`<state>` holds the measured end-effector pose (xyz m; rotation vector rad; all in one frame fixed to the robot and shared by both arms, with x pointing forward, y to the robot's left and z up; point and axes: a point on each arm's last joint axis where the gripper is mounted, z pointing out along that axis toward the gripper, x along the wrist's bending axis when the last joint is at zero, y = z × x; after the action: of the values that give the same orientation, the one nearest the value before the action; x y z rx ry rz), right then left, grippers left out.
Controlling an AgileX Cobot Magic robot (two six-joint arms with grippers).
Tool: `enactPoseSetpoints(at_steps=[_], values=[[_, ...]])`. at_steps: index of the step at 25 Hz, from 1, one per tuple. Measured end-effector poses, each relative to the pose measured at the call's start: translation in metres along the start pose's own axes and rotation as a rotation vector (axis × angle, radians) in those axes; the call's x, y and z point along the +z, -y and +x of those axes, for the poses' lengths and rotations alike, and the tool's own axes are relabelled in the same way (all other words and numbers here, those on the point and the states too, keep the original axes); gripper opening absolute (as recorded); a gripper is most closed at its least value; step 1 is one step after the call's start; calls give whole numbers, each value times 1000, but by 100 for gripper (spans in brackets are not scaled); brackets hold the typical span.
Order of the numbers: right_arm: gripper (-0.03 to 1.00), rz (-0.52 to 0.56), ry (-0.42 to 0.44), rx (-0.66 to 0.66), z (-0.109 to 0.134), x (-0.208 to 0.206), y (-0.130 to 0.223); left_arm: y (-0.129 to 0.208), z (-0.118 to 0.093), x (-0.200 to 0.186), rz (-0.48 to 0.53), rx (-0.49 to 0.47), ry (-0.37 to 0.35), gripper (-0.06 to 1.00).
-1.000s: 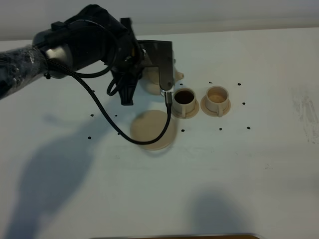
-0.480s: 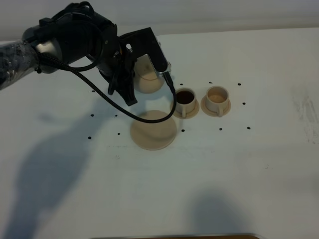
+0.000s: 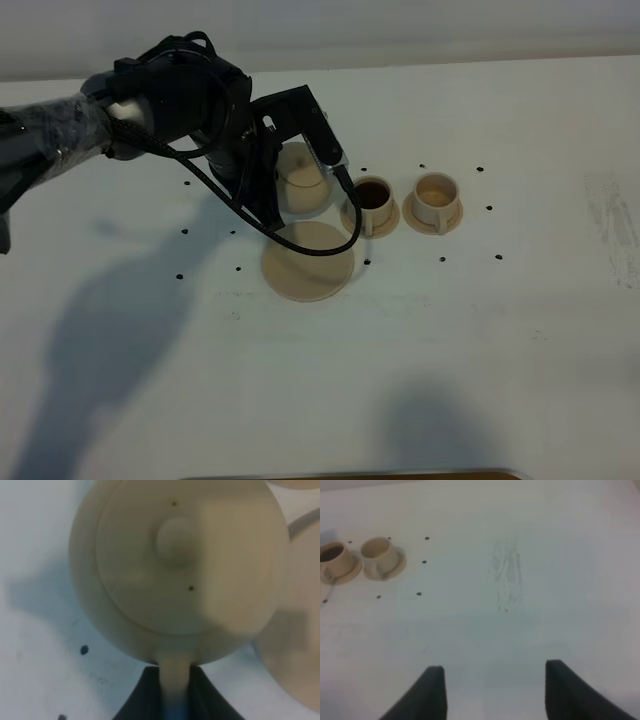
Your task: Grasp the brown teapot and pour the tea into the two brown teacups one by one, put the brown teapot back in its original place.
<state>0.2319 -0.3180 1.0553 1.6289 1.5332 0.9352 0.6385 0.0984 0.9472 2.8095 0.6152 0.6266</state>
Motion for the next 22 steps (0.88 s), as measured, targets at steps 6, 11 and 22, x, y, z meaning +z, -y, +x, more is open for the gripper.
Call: enactPoseSetpoints(at_steps=[6, 11, 22], values=[[43, 0, 0, 0, 0, 0, 0, 2, -4, 15, 13, -16, 11, 16], [43, 0, 0, 0, 0, 0, 0, 3, -2, 19, 7, -22, 4, 16], [43, 0, 0, 0, 0, 0, 0, -7, 14, -25, -74, 67, -79, 16]])
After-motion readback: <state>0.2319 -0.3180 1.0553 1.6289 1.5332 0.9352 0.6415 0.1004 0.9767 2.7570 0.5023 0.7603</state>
